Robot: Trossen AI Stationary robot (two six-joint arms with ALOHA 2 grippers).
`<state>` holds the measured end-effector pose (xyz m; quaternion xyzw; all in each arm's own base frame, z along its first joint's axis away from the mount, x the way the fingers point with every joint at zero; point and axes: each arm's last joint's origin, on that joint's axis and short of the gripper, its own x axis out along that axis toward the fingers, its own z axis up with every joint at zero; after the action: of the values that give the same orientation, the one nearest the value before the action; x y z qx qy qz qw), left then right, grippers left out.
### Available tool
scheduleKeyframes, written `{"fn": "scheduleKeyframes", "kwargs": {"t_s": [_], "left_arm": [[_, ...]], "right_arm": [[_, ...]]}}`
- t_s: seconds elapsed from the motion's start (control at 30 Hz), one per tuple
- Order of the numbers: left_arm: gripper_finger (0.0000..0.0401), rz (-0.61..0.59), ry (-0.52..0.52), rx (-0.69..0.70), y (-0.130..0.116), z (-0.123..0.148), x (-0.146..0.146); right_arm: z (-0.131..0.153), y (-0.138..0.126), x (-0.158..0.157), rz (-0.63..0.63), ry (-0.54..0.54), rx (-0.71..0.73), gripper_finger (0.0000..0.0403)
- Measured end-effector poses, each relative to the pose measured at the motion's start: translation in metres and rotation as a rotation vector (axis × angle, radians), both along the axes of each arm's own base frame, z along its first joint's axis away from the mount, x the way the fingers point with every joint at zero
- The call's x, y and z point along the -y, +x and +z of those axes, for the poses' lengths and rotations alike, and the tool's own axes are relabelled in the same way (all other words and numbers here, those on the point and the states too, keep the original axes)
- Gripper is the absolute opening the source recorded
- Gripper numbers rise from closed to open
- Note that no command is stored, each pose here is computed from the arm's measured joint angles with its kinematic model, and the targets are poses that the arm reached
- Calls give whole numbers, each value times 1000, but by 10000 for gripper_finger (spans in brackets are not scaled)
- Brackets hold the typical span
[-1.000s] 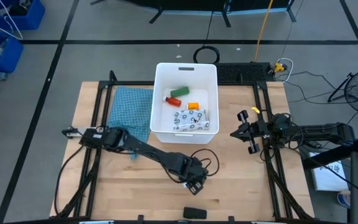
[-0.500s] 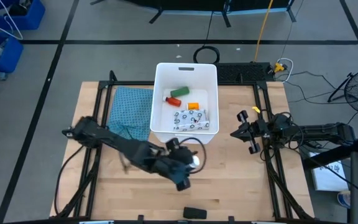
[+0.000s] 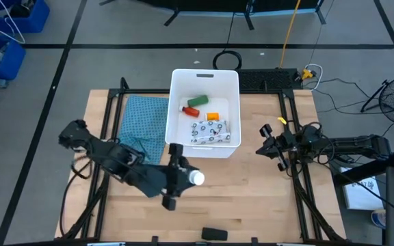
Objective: Pick & place medical supplies in basket/bin
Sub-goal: Put the white medicine bottle into the white bin
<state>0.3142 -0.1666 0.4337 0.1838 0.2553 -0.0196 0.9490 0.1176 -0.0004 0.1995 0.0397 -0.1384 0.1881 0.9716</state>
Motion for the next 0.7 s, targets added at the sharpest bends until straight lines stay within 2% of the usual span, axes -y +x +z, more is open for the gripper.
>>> {"fn": "scheduleKeyframes", "kwargs": {"t_s": [0.13, 0.27, 0.4, 0.53, 0.7], "left_arm": [[176, -11, 62, 57, -17, 22, -18], [176, 44, 79, 89, -41, 47, -58], [176, -13, 61, 85, -65, 59, -94], [178, -59, 50, 134, -81, 51, -124], [185, -65, 24, 198, -94, 18, -153]], "right_arm": [[0, 0, 0, 0, 1, -4, 0], [-2, 1, 0, 11, 36, -36, 0], [-5, 1, 0, 9, 35, -62, 0], [-2, 1, 0, -12, -51, 0, 0], [0, 0, 0, -44, -176, 66, 0]]}}
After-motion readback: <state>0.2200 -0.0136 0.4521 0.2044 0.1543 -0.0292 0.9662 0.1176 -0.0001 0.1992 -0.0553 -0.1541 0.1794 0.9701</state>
